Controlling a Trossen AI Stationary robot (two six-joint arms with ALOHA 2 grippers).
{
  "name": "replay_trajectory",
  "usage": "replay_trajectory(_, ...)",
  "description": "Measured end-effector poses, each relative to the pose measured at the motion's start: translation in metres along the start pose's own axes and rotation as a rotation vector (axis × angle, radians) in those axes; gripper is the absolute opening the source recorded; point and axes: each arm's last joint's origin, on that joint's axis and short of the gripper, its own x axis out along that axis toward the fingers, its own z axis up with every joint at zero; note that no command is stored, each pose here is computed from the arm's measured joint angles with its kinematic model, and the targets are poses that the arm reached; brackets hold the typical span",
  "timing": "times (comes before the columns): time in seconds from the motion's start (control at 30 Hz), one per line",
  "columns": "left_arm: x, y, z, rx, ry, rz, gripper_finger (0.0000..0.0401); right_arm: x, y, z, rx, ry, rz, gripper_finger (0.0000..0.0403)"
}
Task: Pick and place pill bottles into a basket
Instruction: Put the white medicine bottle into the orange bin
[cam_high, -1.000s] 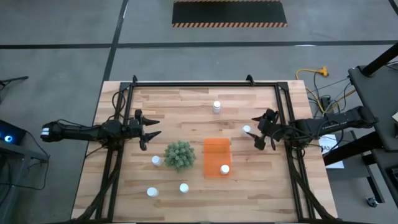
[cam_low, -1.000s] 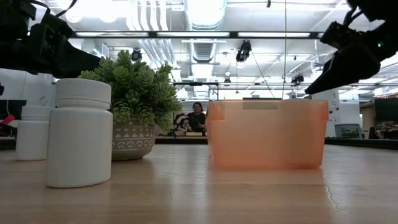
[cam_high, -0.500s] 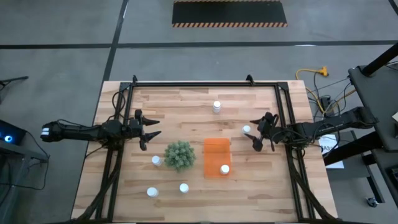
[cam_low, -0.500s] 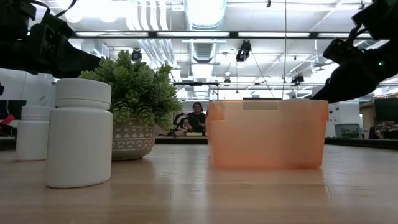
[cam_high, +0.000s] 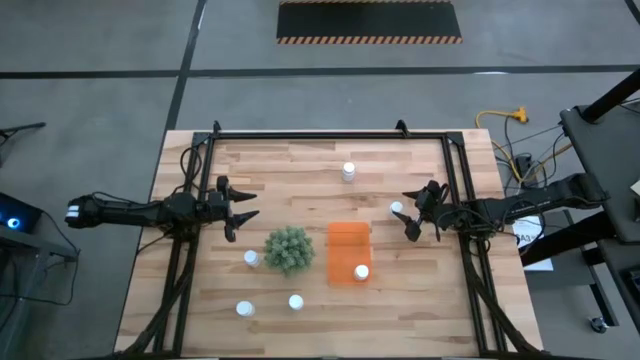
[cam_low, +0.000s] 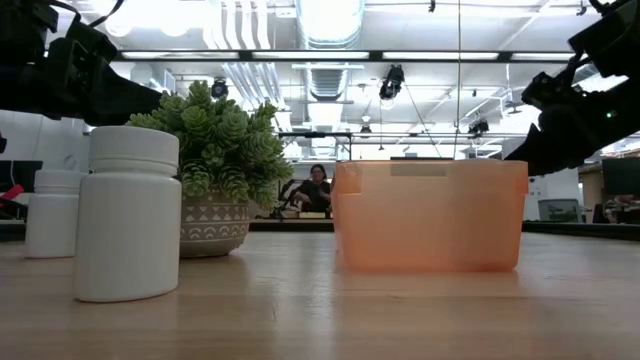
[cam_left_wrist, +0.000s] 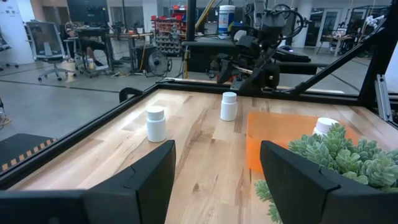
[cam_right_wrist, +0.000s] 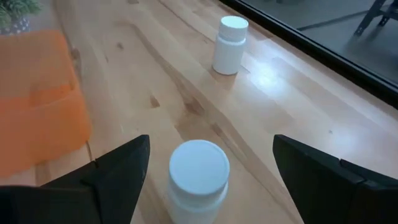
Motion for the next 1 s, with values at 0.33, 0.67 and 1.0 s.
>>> replay_trajectory(0.33,0.0,0.0,0.0,0.0,0.0,0.0,0.0218,0.002,-0.002,-0.01,0.028,-0.022,0.01,0.0329)
replay_trajectory(0.67,0.0,0.0,0.0,0.0,0.0,0.0,0.0218,0.003,-0.002,-0.014,0.027,-0.02,0.015,0.0329)
replay_trajectory(1.0,0.0,0.0,0.0,0.0,0.0,0.0,0.0218,0.005,-0.002,-0.017,0.005,0.009,0.018,0.0329)
